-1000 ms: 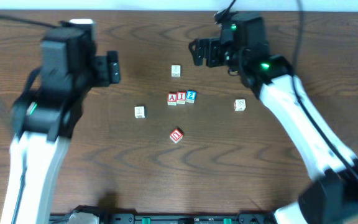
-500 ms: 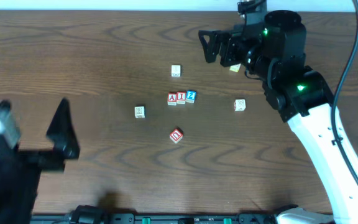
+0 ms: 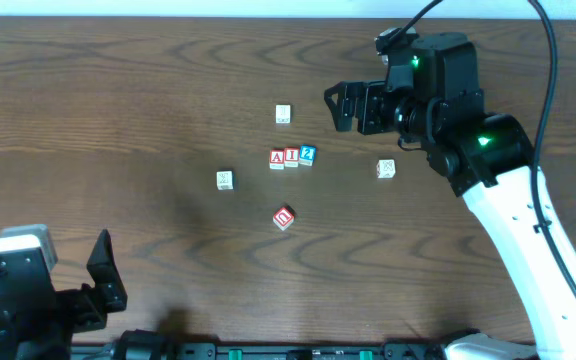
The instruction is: Spell out Ai2
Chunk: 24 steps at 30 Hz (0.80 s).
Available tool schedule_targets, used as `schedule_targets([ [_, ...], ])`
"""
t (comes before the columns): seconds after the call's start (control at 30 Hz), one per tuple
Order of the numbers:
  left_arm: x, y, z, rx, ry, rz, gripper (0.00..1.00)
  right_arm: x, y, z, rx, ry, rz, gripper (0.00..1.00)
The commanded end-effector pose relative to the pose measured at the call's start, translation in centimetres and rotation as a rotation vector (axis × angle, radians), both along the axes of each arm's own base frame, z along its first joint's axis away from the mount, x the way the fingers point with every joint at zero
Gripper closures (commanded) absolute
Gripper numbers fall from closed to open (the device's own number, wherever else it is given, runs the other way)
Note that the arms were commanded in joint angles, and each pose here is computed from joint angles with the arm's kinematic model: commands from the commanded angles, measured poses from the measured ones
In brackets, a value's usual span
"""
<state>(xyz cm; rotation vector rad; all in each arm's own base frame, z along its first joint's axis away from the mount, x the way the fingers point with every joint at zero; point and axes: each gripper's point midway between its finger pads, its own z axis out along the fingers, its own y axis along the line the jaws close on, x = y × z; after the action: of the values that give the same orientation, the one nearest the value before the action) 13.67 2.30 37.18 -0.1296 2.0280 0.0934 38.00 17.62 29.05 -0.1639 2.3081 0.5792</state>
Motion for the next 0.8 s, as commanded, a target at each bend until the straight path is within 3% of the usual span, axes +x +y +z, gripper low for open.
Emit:
schedule_targets([
  [0.0,-0.3,1.0,-2.6,0.015,0.006,0.061,0.04,-0.1,0.0,0.3,0.007,0.006,-0.003,0.01],
  [0.5,5.4,2.0,-17.8,0.008,-0.071,0.137,0.05,-0.1,0.0,0.2,0.006,0.009,-0.003,0.01],
  [0.77,6.7,2.0,-22.7,-0.011,-0.072,0.145,0.05,-0.1,0.0,0.2,0.006,0.009,-0.003,0.01],
])
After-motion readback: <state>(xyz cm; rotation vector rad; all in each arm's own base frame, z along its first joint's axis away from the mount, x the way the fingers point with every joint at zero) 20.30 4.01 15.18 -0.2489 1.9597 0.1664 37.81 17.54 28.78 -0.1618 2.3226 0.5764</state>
